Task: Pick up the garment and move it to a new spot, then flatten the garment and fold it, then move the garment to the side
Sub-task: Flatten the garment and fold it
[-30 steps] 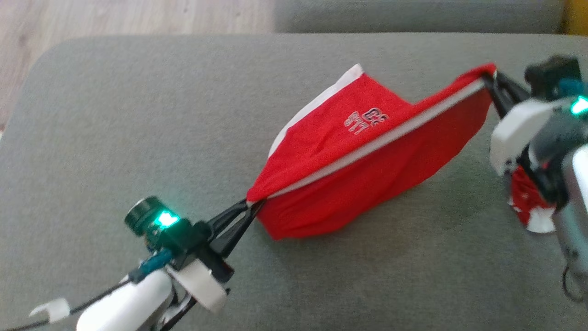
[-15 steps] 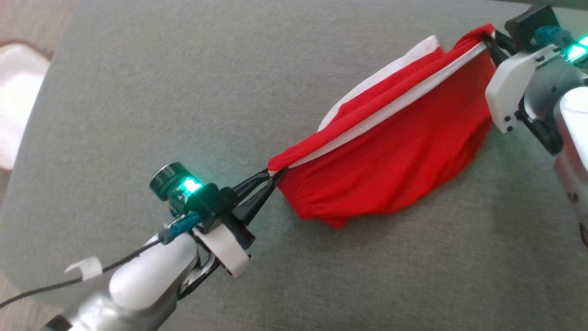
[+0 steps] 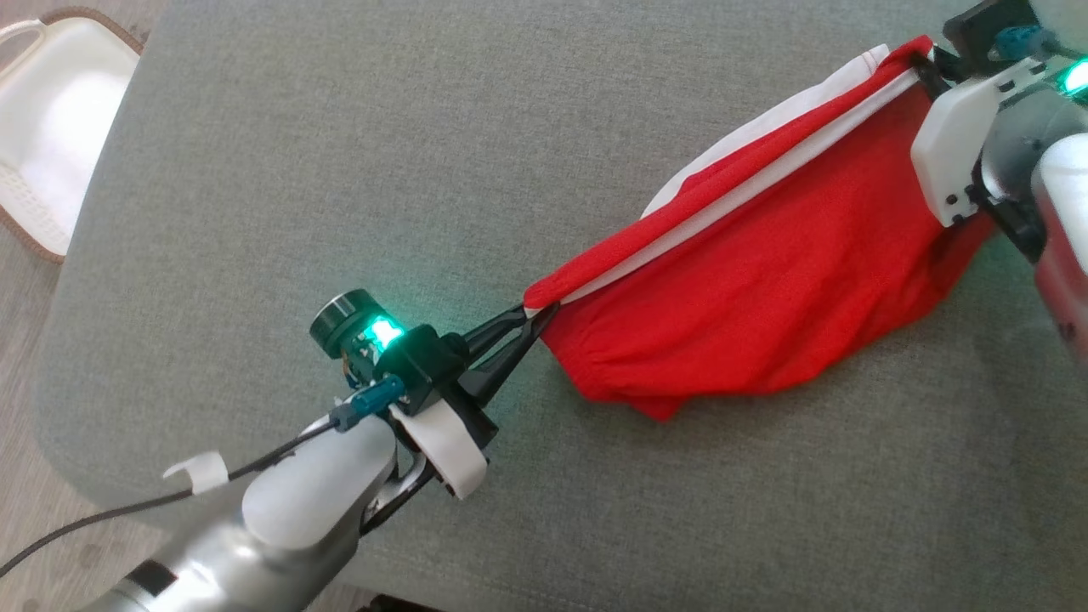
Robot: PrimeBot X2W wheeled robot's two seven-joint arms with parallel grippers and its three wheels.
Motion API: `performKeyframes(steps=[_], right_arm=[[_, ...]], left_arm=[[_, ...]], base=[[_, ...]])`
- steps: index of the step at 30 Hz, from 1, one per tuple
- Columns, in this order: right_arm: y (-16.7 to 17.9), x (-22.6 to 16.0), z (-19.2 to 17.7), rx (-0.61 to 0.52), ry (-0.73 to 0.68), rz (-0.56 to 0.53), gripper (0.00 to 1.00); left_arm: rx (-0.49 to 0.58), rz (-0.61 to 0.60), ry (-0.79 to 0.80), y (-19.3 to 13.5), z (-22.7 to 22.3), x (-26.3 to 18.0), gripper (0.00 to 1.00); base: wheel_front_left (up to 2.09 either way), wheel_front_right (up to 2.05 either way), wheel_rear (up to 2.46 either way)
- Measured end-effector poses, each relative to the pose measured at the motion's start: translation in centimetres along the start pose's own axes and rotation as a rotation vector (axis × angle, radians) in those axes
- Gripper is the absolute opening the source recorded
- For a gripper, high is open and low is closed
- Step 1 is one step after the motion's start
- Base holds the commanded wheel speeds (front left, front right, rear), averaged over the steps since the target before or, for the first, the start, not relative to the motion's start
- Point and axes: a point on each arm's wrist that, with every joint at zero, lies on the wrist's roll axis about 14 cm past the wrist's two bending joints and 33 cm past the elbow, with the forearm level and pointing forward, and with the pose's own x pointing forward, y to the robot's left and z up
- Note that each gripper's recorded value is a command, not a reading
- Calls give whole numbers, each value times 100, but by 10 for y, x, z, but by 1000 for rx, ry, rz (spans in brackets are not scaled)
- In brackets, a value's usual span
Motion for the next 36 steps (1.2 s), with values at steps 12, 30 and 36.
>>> performKeyframes(steps=[12, 30, 36], right_arm=[[-11, -7, 10, 90, -77, -38, 100], [-46, -113, 41, 410, -437, -234, 100], [-39, -149, 29, 510, -513, -285, 100]], left_arm=[[29, 15, -1, 7, 3, 3, 100], [-49, 295, -324, 46, 97, -32, 100], [-134, 393, -456, 51, 123, -54, 100]], base=[[0, 0, 0], [0, 0, 0], [0, 0, 0]])
